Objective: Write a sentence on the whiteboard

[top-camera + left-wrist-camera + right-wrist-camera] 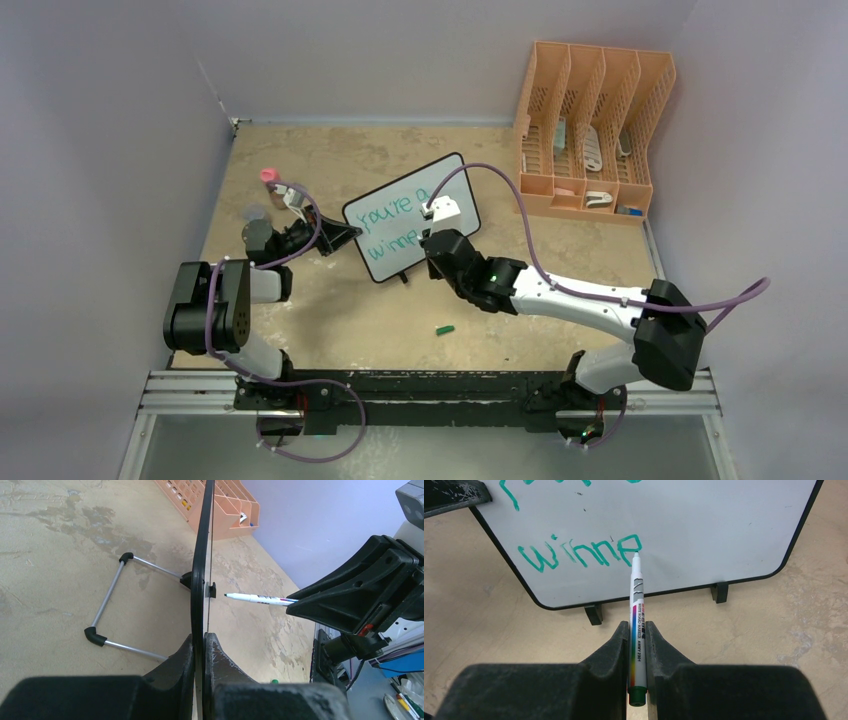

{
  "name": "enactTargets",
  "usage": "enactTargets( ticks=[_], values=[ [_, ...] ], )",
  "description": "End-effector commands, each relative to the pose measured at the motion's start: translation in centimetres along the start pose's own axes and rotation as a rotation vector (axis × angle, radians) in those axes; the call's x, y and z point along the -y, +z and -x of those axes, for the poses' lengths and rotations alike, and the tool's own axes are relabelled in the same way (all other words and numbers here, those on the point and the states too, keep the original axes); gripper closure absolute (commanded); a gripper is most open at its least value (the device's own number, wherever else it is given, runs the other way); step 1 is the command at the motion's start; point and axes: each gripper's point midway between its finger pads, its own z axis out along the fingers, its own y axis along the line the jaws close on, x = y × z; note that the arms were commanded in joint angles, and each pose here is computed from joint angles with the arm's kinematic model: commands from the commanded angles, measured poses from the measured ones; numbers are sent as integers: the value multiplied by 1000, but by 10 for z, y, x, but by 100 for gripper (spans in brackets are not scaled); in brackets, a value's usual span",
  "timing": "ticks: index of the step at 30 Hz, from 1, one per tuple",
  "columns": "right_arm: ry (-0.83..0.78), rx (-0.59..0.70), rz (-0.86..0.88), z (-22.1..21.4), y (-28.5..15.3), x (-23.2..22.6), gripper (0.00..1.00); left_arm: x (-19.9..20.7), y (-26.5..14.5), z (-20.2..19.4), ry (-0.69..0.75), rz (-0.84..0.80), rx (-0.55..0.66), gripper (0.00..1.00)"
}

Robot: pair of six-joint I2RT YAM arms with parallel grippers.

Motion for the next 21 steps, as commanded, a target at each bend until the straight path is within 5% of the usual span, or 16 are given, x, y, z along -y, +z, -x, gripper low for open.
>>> enactTargets(
  ticks=[1, 21],
  values=[
    [26, 55, -14, 17, -2, 3, 100, 6, 1, 14, 78, -22, 24, 100],
    [33, 72, -34, 24, 11, 3, 100, 6, 1, 13, 75, -23, 21, 100]
  ],
)
